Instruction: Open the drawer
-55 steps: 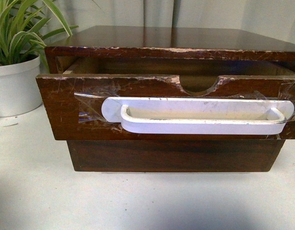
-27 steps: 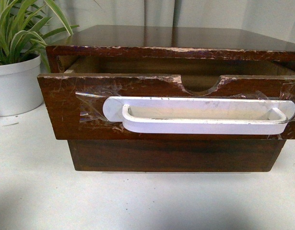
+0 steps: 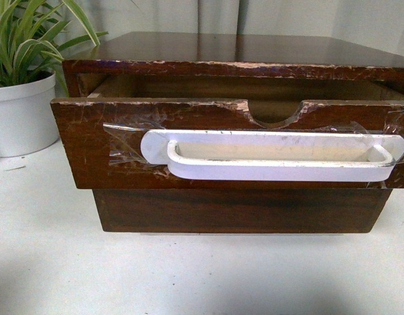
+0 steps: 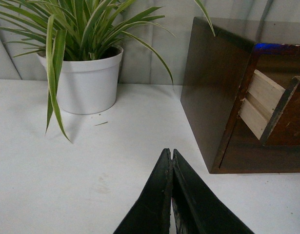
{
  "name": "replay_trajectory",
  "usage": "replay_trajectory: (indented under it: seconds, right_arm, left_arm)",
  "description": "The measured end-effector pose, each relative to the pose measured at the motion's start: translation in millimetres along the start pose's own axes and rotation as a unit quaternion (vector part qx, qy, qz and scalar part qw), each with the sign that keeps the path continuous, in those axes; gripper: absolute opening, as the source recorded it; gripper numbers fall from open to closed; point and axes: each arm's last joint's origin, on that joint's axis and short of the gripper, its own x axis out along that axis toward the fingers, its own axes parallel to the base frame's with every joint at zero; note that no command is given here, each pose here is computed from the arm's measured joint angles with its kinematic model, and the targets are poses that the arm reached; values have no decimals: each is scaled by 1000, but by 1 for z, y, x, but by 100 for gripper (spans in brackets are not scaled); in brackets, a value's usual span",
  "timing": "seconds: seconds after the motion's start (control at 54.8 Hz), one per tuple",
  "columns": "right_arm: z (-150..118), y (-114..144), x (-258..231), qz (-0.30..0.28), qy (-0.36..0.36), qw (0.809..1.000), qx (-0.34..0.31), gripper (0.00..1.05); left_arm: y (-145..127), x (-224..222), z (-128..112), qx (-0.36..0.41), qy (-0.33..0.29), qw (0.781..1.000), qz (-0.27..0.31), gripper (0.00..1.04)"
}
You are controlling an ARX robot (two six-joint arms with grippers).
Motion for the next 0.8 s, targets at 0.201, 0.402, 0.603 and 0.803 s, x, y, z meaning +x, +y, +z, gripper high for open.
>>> replay_trajectory:
  seconds: [0.201, 0.402, 0.603, 0.803]
  right_arm:
    - [0, 0, 0, 0, 0, 1000, 0, 1]
    - [0, 0, 0, 0, 0, 1000, 0, 1]
    - [0, 0, 0, 0, 0, 1000, 0, 16]
    - [0, 0, 0, 0, 0, 1000, 0, 51]
  left_arm:
    - [0, -11, -3, 0, 2, 1000, 0, 4]
    - [0, -11, -3, 0, 3, 1000, 0, 4]
    - [0, -11, -3, 0, 3, 1000, 0, 23]
    - [0, -11, -3, 0, 3, 1000, 0, 57]
